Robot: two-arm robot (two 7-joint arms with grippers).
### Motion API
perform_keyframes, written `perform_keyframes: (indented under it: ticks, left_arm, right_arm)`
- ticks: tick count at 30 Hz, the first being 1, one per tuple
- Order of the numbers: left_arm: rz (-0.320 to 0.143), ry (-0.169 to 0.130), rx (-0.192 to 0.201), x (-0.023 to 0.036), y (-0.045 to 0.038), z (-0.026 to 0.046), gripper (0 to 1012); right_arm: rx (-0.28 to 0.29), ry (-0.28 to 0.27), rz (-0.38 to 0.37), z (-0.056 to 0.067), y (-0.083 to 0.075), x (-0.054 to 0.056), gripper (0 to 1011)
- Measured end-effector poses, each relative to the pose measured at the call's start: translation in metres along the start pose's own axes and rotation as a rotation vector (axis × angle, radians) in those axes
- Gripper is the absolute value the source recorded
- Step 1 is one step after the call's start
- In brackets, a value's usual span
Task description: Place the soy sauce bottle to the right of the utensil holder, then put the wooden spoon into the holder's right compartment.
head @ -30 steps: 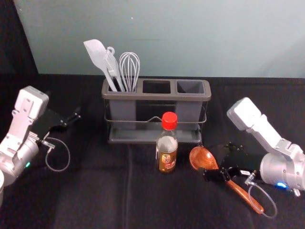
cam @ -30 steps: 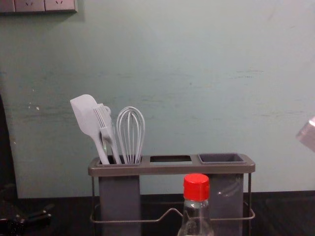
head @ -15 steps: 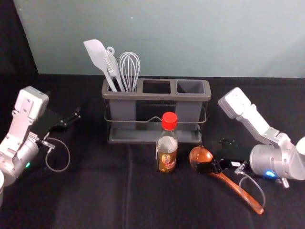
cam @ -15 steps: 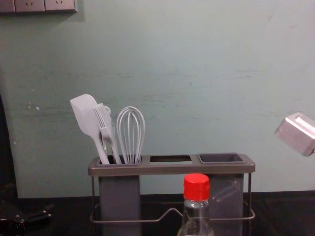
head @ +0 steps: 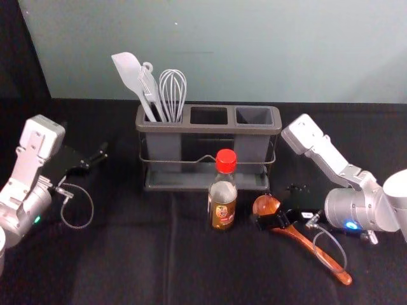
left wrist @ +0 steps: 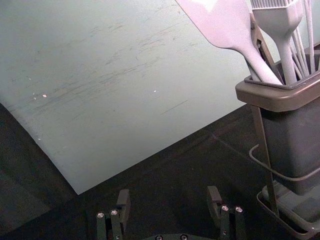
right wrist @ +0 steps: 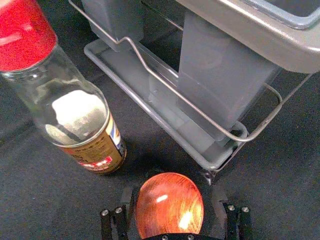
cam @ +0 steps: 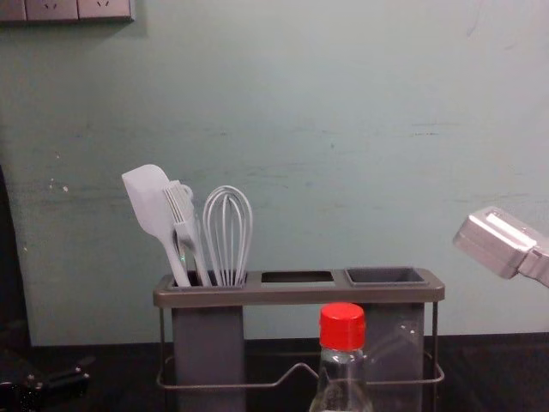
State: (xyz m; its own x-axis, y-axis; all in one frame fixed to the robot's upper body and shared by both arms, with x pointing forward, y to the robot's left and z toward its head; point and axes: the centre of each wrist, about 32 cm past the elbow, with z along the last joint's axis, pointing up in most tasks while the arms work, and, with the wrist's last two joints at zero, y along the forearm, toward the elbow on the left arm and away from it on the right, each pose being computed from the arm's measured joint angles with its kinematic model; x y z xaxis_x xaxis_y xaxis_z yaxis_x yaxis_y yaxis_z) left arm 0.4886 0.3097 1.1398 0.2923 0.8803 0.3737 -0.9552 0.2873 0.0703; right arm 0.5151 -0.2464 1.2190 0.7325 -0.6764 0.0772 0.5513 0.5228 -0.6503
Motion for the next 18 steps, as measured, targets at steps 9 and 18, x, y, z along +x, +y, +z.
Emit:
perform_keyframes:
  ticks: [9, 18]
  left_arm:
    - [0.000, 0.000, 0.000, 0.0000, 0.0000, 0.0000, 1005]
    - [0.000, 0.000, 0.000, 0.0000, 0.0000, 0.0000, 1005]
  right_arm:
    - [-0.030, -0.014, 0.002, 0.005, 0.007, 0.002, 1003]
    - [-0.042, -0.024, 0.010, 0.005, 0.012, 0.001, 1003]
